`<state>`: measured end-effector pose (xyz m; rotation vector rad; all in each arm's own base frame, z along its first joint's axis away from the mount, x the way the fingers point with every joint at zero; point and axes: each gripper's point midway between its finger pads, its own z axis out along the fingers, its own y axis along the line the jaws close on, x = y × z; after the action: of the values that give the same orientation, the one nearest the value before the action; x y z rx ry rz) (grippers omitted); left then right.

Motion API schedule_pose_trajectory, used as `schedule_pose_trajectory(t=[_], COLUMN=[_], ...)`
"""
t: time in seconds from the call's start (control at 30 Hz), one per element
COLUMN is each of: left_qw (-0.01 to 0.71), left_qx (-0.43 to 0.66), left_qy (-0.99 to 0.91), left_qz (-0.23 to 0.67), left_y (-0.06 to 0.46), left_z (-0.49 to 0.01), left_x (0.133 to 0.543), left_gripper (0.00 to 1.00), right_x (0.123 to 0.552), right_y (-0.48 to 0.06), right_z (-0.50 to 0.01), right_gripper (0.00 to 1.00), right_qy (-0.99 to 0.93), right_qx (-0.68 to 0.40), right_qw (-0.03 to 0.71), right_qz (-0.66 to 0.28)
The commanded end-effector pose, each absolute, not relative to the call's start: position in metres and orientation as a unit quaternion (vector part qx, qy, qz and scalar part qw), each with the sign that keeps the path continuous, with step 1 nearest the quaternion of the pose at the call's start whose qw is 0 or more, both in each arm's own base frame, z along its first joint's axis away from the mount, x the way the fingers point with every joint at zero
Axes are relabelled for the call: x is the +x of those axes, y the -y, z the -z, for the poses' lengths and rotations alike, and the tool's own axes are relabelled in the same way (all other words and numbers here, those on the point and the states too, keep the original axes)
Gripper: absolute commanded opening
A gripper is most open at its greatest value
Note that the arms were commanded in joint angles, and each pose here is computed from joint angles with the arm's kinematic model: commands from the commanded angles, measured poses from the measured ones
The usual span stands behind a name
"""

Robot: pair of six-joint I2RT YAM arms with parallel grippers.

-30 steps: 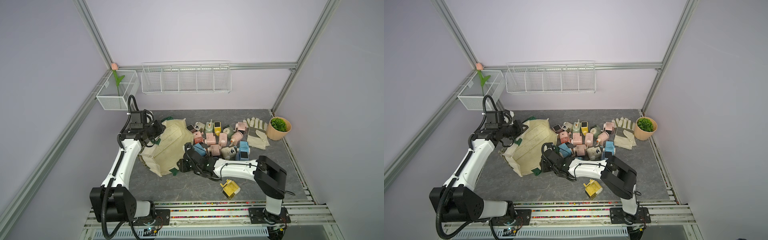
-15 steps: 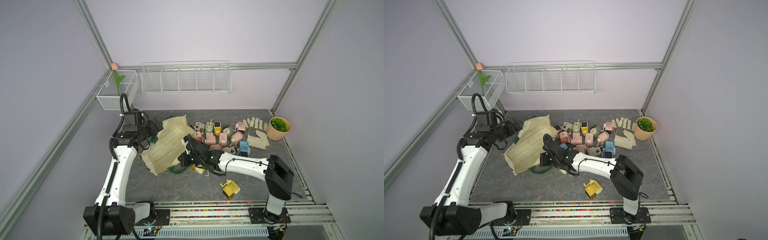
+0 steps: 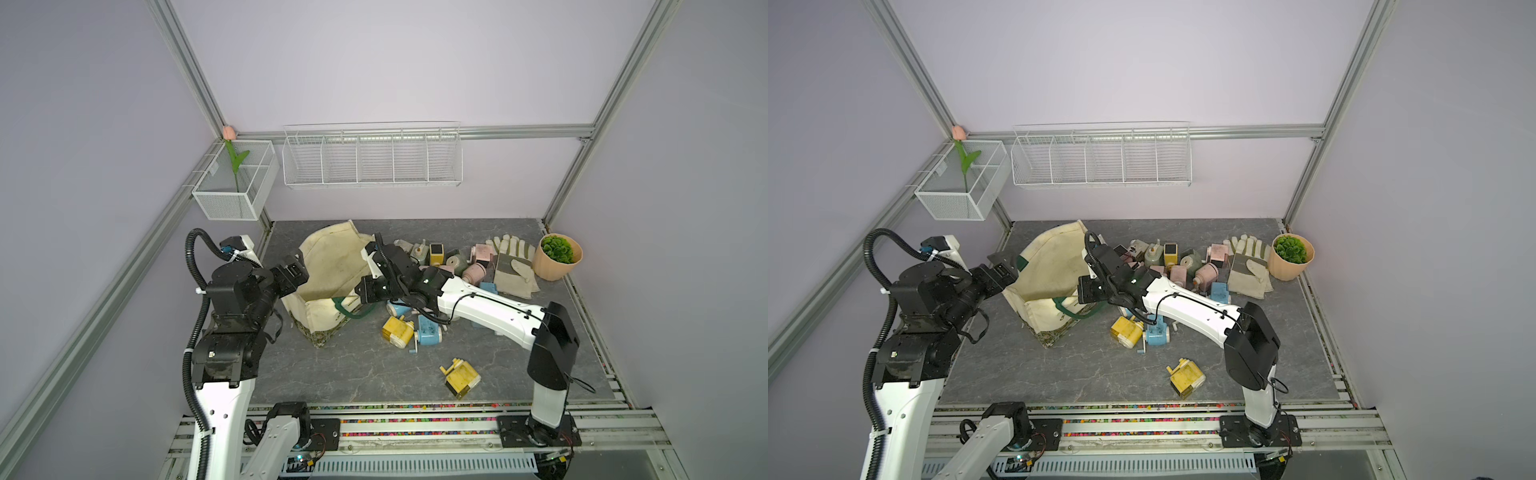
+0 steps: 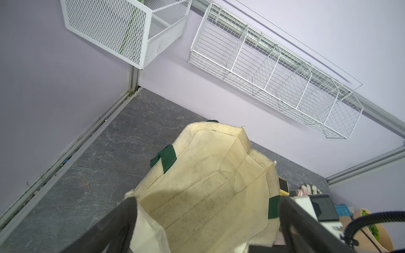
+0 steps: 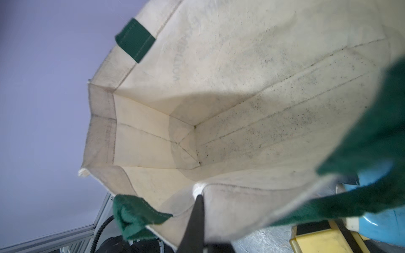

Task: Take out the pencil sharpeners from the tote bags
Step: Adjust the canvas bag at the center of the board.

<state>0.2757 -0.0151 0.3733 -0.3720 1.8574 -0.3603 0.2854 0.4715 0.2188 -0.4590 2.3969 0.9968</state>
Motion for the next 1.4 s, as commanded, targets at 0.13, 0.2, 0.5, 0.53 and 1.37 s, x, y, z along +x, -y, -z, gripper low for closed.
schedule_pose_trajectory(t=[0.13, 0.2, 0.5, 0.53, 1.37], left_qw=[0.564, 0.557, 0.573, 0.568, 0.383], left_qx=[-0.116, -0.119, -0.117, -0.12, -0.261], left_qy=[-0.799, -0.806, -0.792, -0.794, -0.867], left_qz=[0.172, 0.162, 0.174, 0.18, 0.181], left_y=[0.028, 0.026, 0.026, 0.027, 0.021], left_z=[-0.372, -0.369, -0.366, -0.361, -0.229], left_x=[0.263, 0.259, 0.207, 0.198, 0.165], left_gripper=[1.0, 1.0, 1.0, 1.0, 0.21], right_x=[0.297, 0.294, 0.279, 0.274, 0.194], right_y=[-0.465, -0.466, -0.401, -0.388, -0.167], right_z=[-0.206, -0.214, -0.283, -0.293, -0.317], right_gripper=[0.29, 0.38, 0.87, 0.87, 0.91], right_qy=[-0.889, -0.884, -0.861, -0.855, -0.827], right_qx=[-0.174, -0.189, -0.221, -0.221, -0.106], right_qw=[0.259, 0.26, 0.358, 0.373, 0.506], right_qz=[-0.336, -0.341, -0.286, -0.285, -0.222])
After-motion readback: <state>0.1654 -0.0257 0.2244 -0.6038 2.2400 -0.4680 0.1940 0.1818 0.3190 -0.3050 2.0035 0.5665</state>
